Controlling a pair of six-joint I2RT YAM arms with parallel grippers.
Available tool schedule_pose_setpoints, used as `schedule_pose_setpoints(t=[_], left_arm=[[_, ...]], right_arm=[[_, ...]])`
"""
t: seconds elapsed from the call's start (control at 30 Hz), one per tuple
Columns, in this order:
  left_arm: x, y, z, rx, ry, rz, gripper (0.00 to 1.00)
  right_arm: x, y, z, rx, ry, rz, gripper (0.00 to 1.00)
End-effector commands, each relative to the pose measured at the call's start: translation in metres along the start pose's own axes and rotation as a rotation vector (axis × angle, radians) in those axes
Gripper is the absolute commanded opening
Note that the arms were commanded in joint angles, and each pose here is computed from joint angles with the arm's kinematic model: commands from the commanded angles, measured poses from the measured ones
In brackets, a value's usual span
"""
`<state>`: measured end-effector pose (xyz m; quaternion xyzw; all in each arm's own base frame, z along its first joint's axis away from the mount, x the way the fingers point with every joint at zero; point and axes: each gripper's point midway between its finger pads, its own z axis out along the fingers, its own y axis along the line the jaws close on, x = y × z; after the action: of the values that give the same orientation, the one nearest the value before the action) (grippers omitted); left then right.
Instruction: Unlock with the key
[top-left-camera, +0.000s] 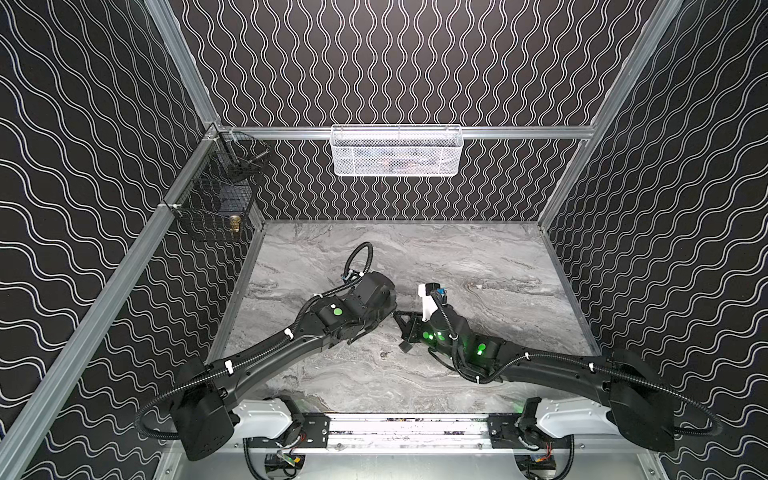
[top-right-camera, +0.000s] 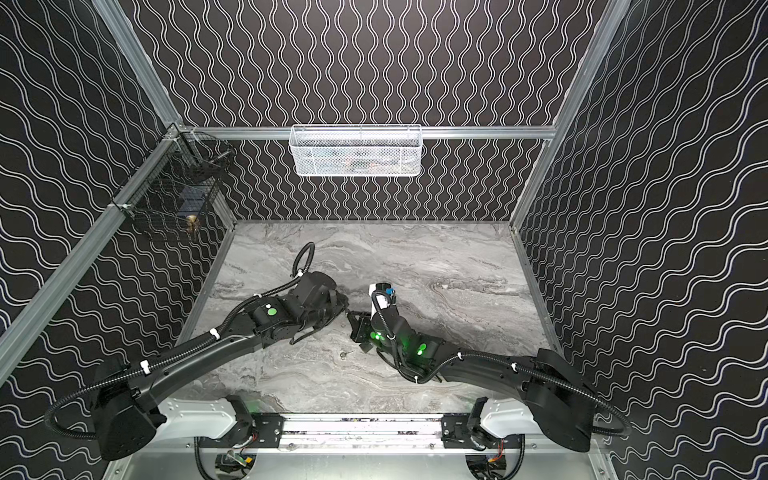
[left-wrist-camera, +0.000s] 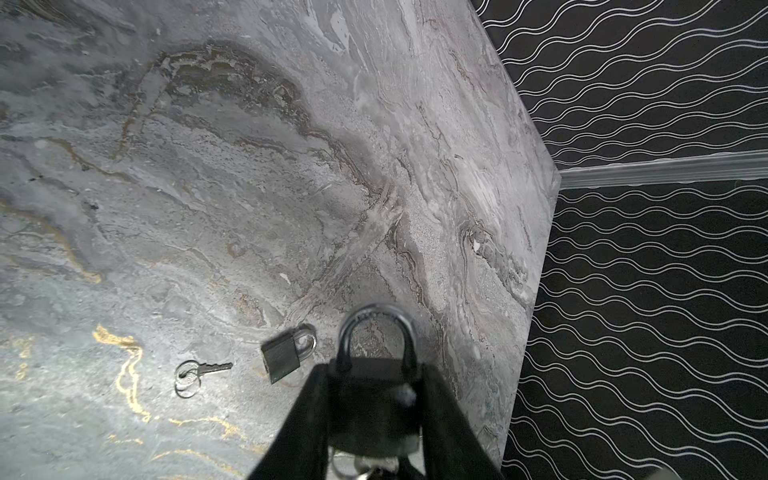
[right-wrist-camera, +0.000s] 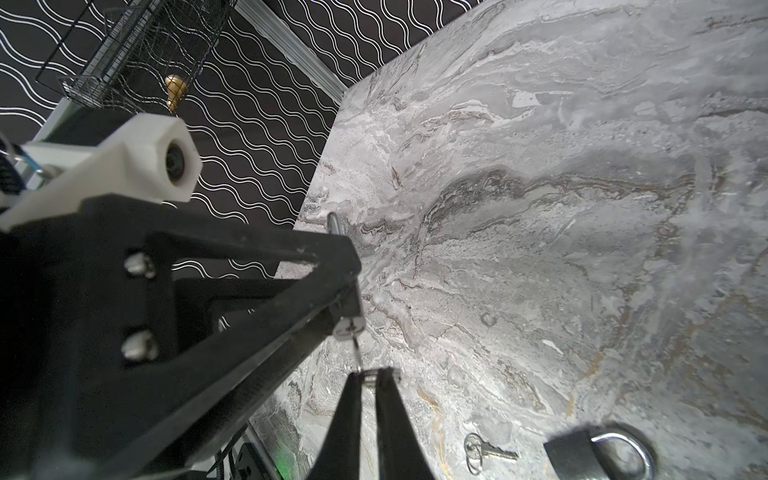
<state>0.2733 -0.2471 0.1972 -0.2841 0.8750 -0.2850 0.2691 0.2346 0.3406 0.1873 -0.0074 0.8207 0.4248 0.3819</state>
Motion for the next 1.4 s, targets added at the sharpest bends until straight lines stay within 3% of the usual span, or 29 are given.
schedule_pose_setpoints(t=[0.0,0.67,1.0,1.23,1.37], left_arm=[[-0.004,-0.007,-0.003,0.024,-0.012,-0.002,0.11],[0.013,-0.02,-0.008,0.097,0.076,-0.008,0.1],[-0.015,-0.013,-0.015,0.061,-0.037,0.005,0.1],[-0.018,-0.012,-0.016,0.055,-0.051,0.002,0.1],[-0.019,-0.012,-0.016,0.059,-0.053,-0.002,0.1]], right_arm=[[-0.008,0.005,0.001,-0.019,-0.034,0.004,0.09],[-0.025,0.024,0.006,-0.07,-0.089,-0.052,0.03],[-0.015,0.016,-0.005,-0.041,-0.033,-0.04,0.15],[-0.02,0.02,-0.009,-0.042,-0.045,-0.018,0.26],[-0.02,0.022,-0.004,-0.037,-0.041,-0.002,0.26]])
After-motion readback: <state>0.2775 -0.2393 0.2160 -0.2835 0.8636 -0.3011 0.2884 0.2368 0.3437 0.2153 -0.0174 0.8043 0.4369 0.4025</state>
